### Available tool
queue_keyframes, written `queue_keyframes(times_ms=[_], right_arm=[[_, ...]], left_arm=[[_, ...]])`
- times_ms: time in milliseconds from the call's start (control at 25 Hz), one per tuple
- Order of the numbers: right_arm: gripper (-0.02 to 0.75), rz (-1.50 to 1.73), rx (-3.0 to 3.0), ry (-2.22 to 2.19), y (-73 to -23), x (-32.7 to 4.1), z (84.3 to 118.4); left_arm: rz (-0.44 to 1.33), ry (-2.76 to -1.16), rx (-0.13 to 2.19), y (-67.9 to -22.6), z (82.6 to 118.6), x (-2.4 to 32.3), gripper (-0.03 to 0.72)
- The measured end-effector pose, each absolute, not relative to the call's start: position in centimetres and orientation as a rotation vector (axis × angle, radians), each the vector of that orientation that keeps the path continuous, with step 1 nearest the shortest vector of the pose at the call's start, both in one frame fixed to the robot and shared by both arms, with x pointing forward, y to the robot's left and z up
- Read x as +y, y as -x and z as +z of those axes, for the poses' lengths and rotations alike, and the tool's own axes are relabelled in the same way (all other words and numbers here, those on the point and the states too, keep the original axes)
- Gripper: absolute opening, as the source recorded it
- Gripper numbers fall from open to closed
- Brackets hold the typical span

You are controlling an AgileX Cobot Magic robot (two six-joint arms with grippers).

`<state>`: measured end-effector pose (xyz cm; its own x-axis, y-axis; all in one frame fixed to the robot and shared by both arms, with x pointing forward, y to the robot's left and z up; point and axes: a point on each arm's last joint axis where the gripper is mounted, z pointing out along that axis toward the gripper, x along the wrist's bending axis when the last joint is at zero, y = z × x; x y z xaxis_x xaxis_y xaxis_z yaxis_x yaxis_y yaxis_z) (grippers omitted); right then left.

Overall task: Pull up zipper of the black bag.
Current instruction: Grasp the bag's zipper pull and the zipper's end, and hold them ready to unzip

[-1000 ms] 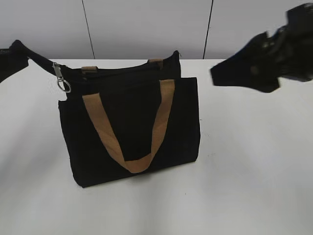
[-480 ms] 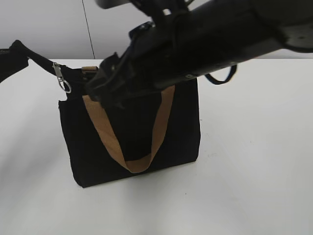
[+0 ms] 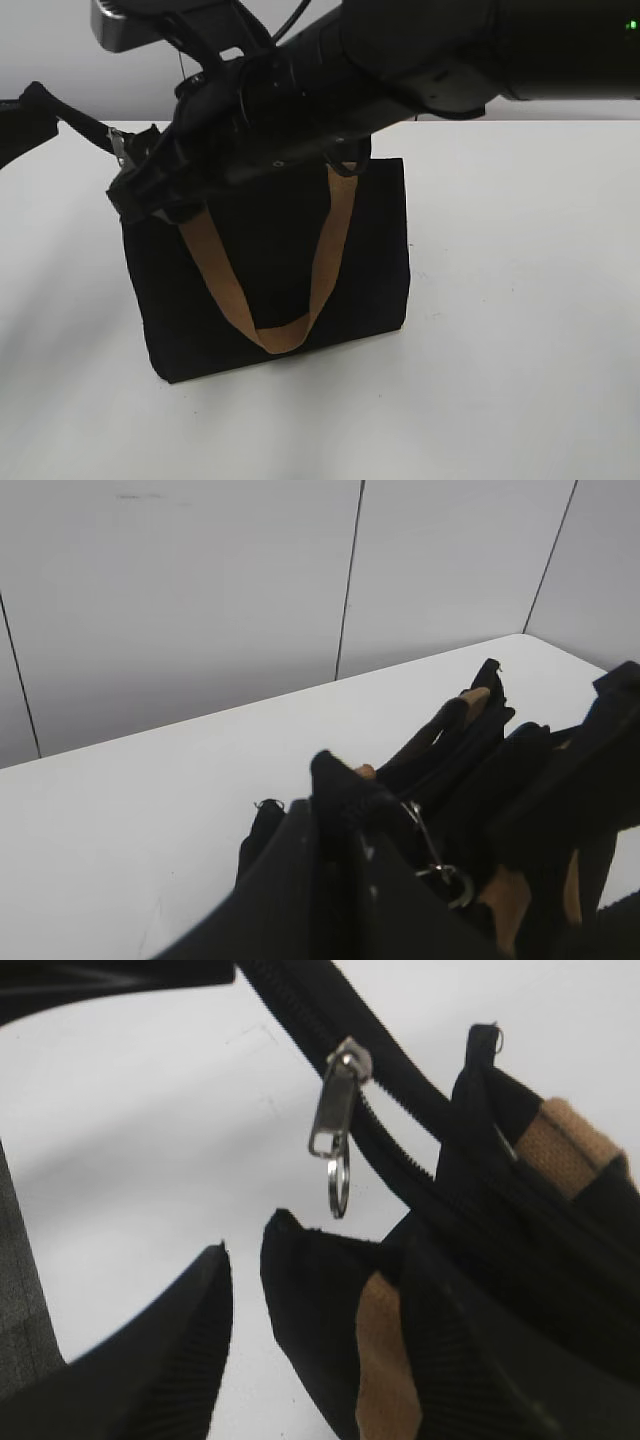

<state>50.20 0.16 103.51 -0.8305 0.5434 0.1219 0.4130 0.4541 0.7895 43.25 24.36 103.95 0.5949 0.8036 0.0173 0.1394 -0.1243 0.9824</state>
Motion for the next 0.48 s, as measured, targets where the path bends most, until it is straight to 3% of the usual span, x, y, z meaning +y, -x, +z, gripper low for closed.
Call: queue_keyframes(times_ms=[480], right_arm=[[0.421,1.390,2.486,-0.874,-50.0,1.8,103.6]], left_arm=[[0.689,-1.622,0.803,-43.2,103.9,24.4,0.020]])
